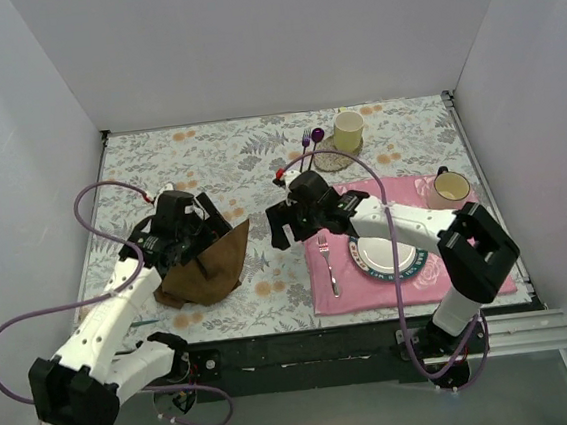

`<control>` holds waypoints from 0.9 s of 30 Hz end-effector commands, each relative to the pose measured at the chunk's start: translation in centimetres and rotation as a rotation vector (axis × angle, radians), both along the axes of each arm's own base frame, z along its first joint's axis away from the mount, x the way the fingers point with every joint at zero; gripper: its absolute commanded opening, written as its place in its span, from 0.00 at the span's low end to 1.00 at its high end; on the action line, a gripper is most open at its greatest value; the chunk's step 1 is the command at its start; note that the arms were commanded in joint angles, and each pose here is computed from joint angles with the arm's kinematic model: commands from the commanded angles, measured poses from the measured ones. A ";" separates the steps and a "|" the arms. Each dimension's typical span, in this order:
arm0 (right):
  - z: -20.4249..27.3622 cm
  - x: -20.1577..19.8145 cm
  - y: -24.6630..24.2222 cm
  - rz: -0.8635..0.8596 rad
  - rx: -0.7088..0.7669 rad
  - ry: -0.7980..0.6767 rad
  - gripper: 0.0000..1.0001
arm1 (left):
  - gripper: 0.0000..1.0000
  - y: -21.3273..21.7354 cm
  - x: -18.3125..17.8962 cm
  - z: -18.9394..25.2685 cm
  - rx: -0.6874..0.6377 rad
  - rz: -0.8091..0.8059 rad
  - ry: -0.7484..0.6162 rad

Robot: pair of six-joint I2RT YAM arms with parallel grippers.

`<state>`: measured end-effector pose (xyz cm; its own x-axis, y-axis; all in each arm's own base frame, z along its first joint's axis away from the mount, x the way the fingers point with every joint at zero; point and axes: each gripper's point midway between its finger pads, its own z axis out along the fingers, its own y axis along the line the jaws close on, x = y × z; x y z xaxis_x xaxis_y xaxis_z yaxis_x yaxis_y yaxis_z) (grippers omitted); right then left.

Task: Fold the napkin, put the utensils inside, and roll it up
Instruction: Flatten the napkin out

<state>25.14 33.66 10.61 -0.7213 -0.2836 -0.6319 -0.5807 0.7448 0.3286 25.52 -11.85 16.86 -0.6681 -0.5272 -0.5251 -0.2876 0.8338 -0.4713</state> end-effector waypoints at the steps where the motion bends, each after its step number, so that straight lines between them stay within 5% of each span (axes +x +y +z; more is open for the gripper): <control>1: 1.4 3.4 3.5 -0.009 0.062 -0.084 0.92 | 0.98 1.4 1.4 -2.1 0.045 0.099 0.110; 9: -0.4 5.5 7.9 -0.051 0.144 -0.006 0.88 | 0.98 7.8 2.7 0.4 0.091 0.328 0.032; 14: -2.1 5.8 9.1 -0.095 0.196 0.050 0.80 | 0.98 5.9 2.8 -2.8 -0.034 0.284 0.155; 21: -4.1 5.1 10.7 -0.094 0.246 0.117 0.80 | 0.98 6.1 3.7 -3.0 -0.043 0.295 0.111; 27: -6.2 4.6 11.6 -0.109 0.237 0.117 0.80 | 0.83 6.6 4.5 -3.5 -0.053 0.307 0.103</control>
